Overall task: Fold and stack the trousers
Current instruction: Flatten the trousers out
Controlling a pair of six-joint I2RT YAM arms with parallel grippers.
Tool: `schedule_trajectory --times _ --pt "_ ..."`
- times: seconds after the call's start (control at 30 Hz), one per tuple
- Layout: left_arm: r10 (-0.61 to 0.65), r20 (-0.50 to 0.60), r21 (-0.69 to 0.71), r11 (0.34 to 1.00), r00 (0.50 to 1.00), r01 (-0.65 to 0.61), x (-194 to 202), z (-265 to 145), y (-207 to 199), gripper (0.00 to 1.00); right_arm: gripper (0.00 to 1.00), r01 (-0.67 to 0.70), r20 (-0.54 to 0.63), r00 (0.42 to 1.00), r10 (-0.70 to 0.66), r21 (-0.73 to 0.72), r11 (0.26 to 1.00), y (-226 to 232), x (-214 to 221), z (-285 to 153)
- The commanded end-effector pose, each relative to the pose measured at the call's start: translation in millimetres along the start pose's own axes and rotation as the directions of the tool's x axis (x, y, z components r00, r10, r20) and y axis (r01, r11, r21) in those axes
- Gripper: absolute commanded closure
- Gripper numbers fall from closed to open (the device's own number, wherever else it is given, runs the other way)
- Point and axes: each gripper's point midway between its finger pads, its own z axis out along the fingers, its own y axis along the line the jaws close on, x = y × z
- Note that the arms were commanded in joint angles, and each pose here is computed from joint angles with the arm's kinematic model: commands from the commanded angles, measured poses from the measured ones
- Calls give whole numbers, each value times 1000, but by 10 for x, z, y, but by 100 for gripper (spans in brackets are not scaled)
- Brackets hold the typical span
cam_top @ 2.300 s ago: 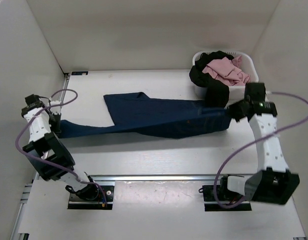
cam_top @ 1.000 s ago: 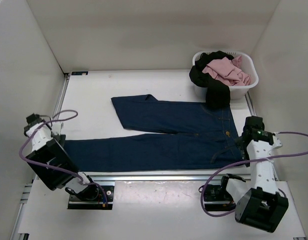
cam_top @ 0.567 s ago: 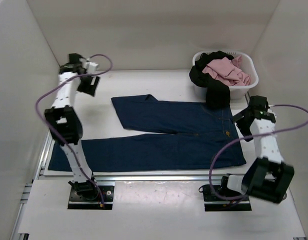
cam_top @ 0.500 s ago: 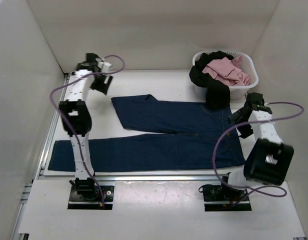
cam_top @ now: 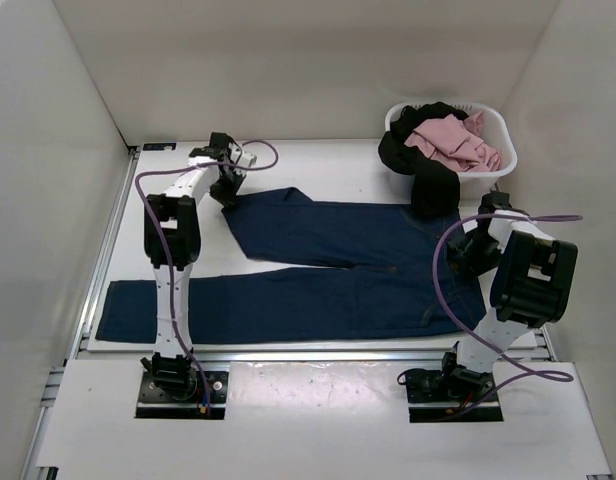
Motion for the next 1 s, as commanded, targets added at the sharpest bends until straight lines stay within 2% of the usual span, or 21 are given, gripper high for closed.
schedule_trajectory --times 0.0,0.03,0.13,0.27,0.37,0.4,0.43,0.5,0.53,0.57,0.6,0.67,0.7,0.73,0.8,0.9,0.97 --pt "56 -204 -37 997 977 -65 693 4 -65 86 34 -71 -107 991 78 69 995 -160 362 210" --pt "62 -242 -23 997 968 -70 962 -78 -57 86 36 -88 -114 989 99 97 991 -230 413 231" --pt "70 -279 -16 997 958 -78 1308 -261 -67 86 42 -82 -126 987 99 130 988 -334 557 236" --pt "106 -341 -31 992 934 -124 1800 -605 -141 86 43 -23 -132 990 46 164 986 -381 666 184" --pt "135 -390 9 990 911 -143 2115 -870 -284 75 43 40 -105 994 -25 150 988 -309 621 31" --pt "144 -380 16 989 914 -149 2119 -970 -306 65 43 63 -89 995 -51 143 988 -295 598 -54" --pt "154 -389 26 987 908 -156 2147 -1037 -320 60 43 82 -53 996 -75 147 986 -289 507 -104" --pt "157 -301 -5 986 941 -166 1840 -1153 -235 53 41 198 19 979 -202 116 973 -83 310 -306" --pt "165 -261 -27 984 951 -178 1657 -1204 -200 30 36 238 60 968 -245 99 966 35 212 -390" --pt "153 -211 -29 986 965 -162 1451 -1222 -233 27 34 321 75 942 -328 96 942 140 181 -443" --pt "155 -131 -55 985 979 -163 1063 -1276 -166 23 33 340 134 930 -343 48 939 398 28 -599" --pt "170 -49 -51 984 984 -172 664 -1290 -207 20 29 375 152 916 -372 8 927 654 -45 -656" --pt "207 10 -40 978 978 -206 336 -1272 -313 18 28 381 170 912 -375 -7 924 780 -86 -694" --pt "228 29 -30 973 973 -227 207 -1240 -397 18 27 387 202 907 -371 -49 921 991 -159 -827" --pt "317 41 2 948 948 -317 6 -1079 -672 17 25 387 193 908 -371 -47 921 1132 -178 -759" --pt "395 23 75 916 919 -395 19 -853 -1046 16 24 413 175 901 -397 -65 909 1375 -131 -647" --pt "404 -11 101 911 915 -401 91 -642 -1108 16 24 429 138 898 -417 -68 901 1480 -5 -497"
